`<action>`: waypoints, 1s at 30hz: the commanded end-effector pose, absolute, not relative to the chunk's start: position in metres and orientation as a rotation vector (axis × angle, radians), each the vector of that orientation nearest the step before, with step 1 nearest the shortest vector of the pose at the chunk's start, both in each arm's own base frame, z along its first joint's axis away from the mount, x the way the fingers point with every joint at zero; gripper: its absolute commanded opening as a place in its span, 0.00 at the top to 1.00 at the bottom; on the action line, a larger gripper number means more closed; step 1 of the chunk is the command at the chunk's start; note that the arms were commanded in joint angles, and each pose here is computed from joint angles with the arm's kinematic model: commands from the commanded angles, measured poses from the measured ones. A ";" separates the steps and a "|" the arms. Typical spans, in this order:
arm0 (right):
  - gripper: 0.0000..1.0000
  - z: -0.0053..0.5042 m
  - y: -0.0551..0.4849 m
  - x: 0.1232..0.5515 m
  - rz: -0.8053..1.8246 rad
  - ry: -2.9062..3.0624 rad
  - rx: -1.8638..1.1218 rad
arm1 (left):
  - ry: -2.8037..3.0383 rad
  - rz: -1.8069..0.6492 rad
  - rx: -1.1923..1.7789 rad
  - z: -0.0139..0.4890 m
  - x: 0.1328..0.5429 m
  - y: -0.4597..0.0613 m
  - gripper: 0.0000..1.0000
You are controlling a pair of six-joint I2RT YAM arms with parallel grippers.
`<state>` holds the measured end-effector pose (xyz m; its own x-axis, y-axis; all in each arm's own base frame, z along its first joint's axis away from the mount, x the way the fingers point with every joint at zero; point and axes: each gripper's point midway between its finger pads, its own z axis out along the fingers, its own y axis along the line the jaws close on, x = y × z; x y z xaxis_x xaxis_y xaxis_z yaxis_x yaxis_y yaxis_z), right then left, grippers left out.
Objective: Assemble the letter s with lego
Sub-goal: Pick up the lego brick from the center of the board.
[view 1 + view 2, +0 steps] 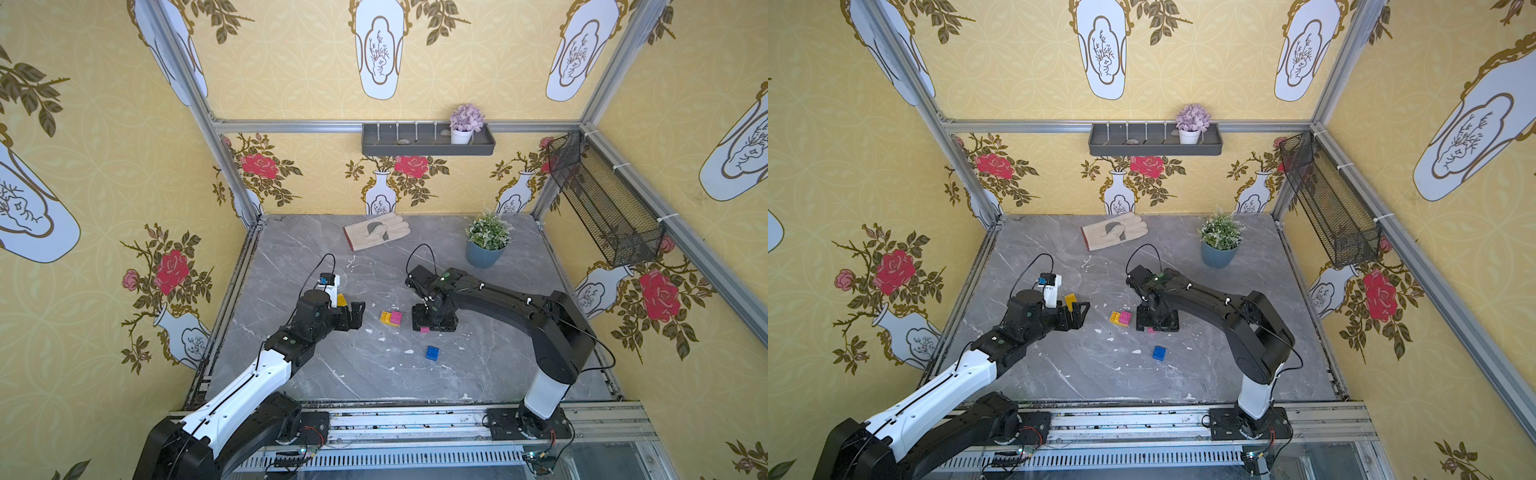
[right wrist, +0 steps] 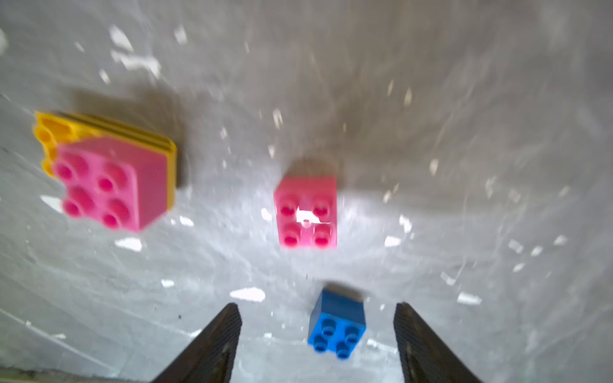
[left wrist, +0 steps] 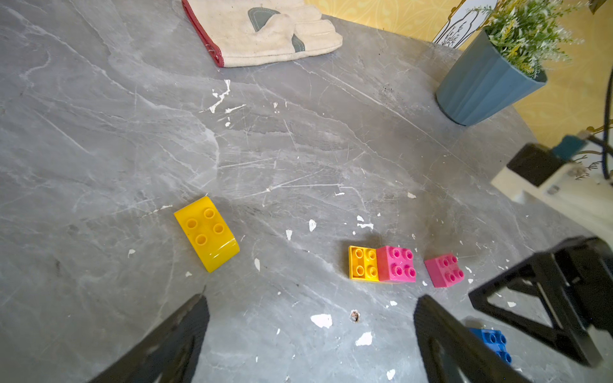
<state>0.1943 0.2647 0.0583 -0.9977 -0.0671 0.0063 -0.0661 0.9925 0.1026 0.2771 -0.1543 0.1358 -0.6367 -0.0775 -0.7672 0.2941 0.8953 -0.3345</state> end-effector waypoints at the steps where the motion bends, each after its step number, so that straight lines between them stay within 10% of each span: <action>1: 0.29 0.052 0.260 0.162 -0.111 -3.030 -0.134 | 2.196 -0.551 0.149 0.134 0.278 -0.154 0.01; 30: 0.58 0.018 0.249 0.162 0.059 -3.047 -0.220 | 2.210 -0.564 0.172 0.131 0.277 -0.158 0.01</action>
